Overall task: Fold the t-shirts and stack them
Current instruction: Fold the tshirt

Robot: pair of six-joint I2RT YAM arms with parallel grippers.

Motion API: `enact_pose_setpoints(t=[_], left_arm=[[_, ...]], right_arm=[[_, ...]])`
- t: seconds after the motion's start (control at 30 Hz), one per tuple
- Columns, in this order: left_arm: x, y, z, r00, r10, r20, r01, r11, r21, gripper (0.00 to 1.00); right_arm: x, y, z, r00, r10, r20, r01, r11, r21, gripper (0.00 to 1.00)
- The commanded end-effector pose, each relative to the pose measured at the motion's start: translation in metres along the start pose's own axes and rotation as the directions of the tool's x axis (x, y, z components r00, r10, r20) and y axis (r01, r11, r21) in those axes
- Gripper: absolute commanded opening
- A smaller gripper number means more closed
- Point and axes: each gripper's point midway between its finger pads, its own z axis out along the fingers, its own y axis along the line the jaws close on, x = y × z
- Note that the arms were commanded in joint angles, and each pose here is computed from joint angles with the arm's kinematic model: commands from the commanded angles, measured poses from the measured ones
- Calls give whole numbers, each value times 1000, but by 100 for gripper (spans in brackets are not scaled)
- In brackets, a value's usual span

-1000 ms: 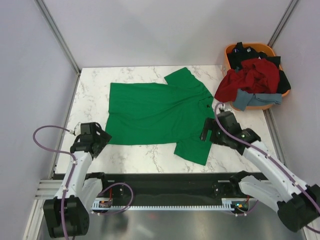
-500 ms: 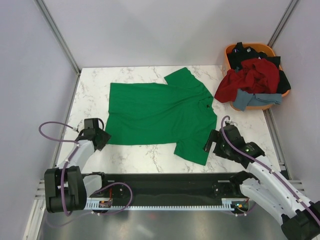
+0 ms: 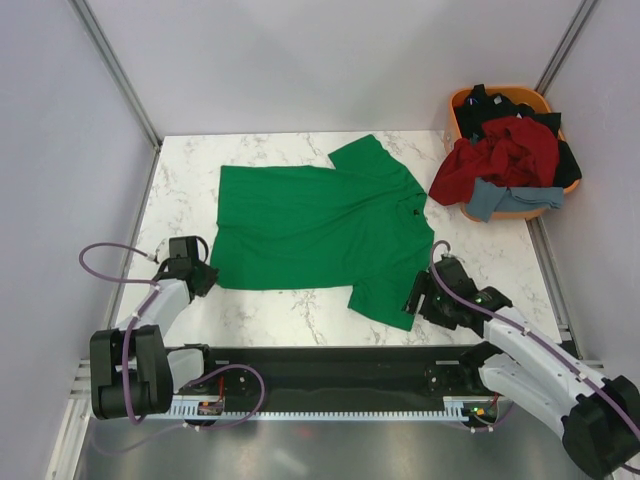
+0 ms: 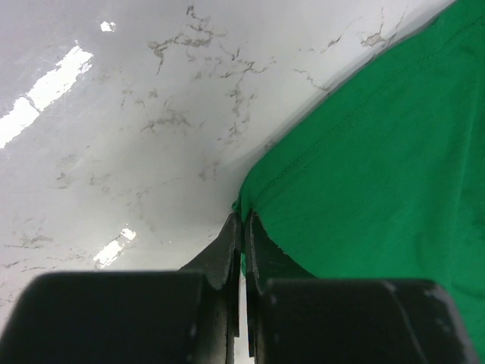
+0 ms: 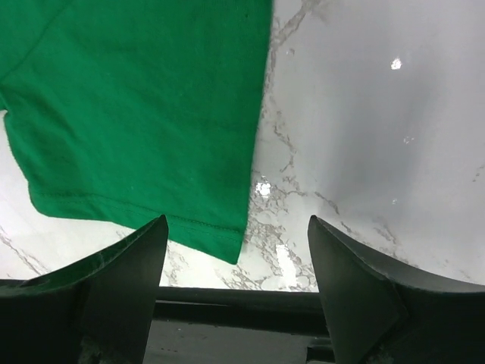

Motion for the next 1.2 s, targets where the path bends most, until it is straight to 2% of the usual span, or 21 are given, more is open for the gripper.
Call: enact_pose_setpoints(t=[0.0,0.3,0.33,0.4,0.43,0.53,0.7,0.83,1.17], left_arm=[[7,3,3,1000,20,-16,-20,1000,10,2],[5,3,2,1000,16,-6,-16,1000,13,2],[5,3,2,1000,17,-4,-17,1000,14,2],[5,4,2,1000,15,-2,-15,1000,14,2],[6,4,2,1000,15,-2,-15,1000,12,2],[3,4,1,1000,10,6,-10,1000,11,2],[10,-4,-12,999,14,-29,-12,997,74,2],[3,-20,-46,1000,-22,7,20,980,196,2],[-8,-25,-106,997,-66,38,54,963,264,2]], right_arm=[[3,16,8,1000,25,-1,-25,998,-51,82],[28,23,26,999,-8,-42,7,999,-34,48],[31,21,28,999,-8,-48,7,1000,-24,39],[33,20,30,999,-16,-47,16,1000,-16,29],[33,20,30,999,-16,-47,16,1000,-14,16],[32,23,27,999,-16,-44,15,1000,-27,0],[27,35,6,998,-42,-37,41,998,-51,0],[19,47,-26,999,-33,0,33,995,-92,0],[6,51,-74,999,-12,44,18,993,-119,0]])
